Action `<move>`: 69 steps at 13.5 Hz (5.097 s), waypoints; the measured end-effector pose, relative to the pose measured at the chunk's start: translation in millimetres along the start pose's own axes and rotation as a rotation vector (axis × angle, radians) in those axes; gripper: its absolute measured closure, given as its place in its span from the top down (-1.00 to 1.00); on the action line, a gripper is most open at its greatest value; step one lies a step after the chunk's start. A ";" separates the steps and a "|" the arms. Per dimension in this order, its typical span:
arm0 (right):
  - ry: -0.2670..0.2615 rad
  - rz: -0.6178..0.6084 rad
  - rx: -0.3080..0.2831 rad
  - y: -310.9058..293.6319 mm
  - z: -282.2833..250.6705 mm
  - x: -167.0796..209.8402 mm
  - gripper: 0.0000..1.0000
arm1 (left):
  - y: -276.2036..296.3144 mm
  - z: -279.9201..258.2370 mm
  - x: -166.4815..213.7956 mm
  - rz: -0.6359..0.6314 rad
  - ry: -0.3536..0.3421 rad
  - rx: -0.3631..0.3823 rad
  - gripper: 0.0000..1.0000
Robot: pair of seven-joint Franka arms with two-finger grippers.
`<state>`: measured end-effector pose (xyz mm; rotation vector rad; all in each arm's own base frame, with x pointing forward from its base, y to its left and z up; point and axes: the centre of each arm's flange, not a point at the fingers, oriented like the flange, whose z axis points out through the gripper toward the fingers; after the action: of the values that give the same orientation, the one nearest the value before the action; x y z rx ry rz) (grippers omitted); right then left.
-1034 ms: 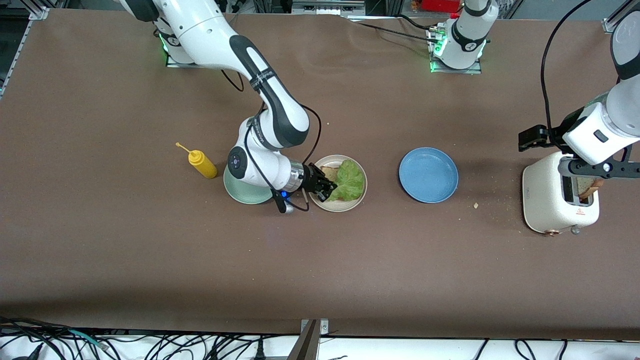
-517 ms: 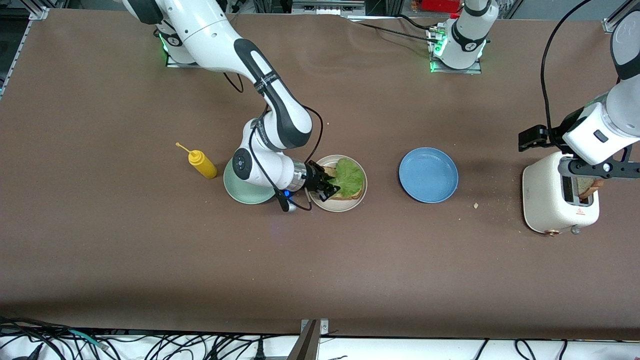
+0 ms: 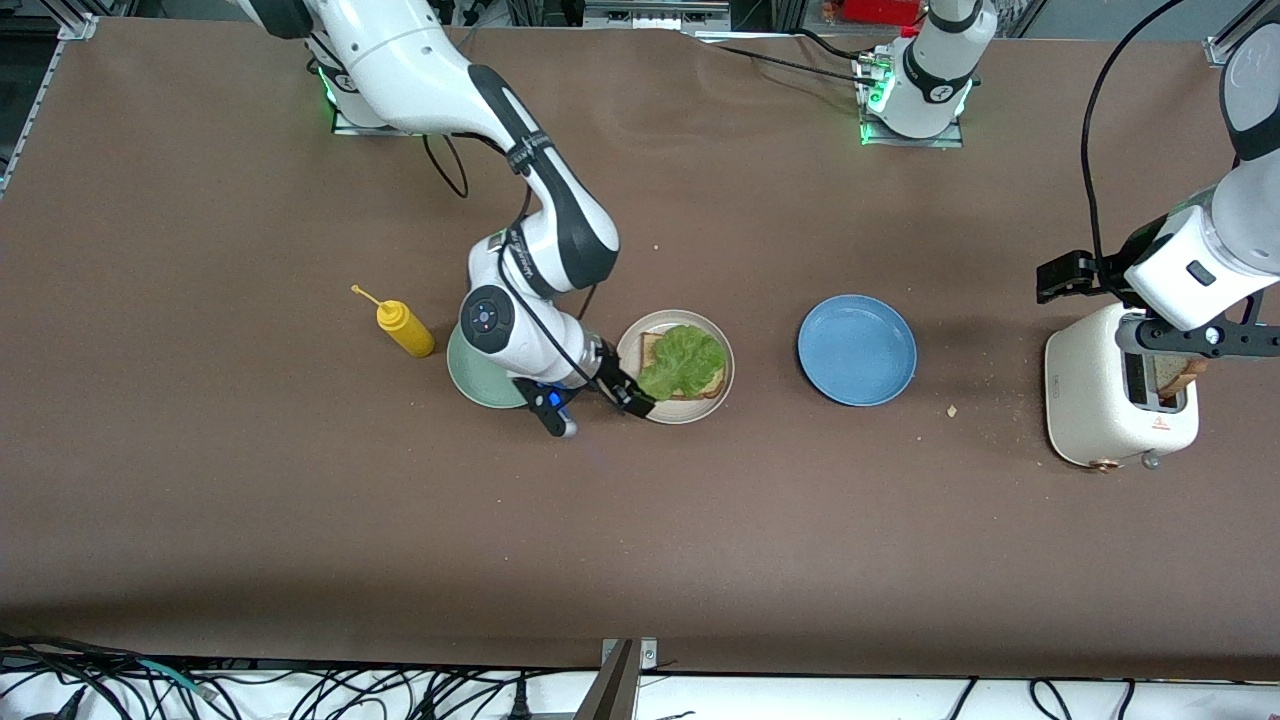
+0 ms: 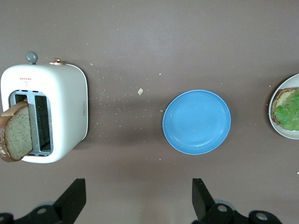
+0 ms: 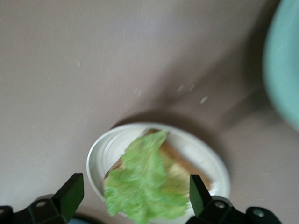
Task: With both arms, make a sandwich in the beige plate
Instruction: 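Open the right gripper to drop the lettuce onto the bread, then withdraw the right gripper while the left gripper reaches the toaster bread, then grasp the toasted bread slice with the left gripper and lift it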
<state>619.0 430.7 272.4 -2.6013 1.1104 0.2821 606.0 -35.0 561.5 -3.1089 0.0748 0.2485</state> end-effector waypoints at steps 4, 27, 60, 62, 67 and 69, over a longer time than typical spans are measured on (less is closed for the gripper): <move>0.038 -0.181 -0.120 14.7 -100.1 26.4 1.00 | -10.9 7.9 8.0 -0.019 0.006 -0.001 1.00; 0.121 -0.787 -0.379 216.6 -376.5 132.7 1.00 | -251.8 151.0 15.4 0.154 0.046 0.001 1.00; 0.222 -0.725 -0.335 283.3 -430.9 129.4 1.00 | -235.0 51.0 4.2 0.254 0.023 -0.014 -0.83; 0.222 -0.725 -0.335 283.3 -430.8 129.4 1.00 | -209.4 47.1 8.1 0.288 0.008 -0.055 -0.83; 0.222 -0.726 -0.335 283.2 -430.7 129.3 1.00 | -153.6 51.1 17.8 0.334 0.002 -0.234 -0.83; 0.222 -0.726 -0.335 283.2 -430.6 129.3 1.00 | -126.4 56.3 24.8 0.319 -0.008 -0.309 -0.83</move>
<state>527.8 9.2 582.8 -3.1758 0.1100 0.0087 627.8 91.5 504.2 -3.3876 0.5898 0.3037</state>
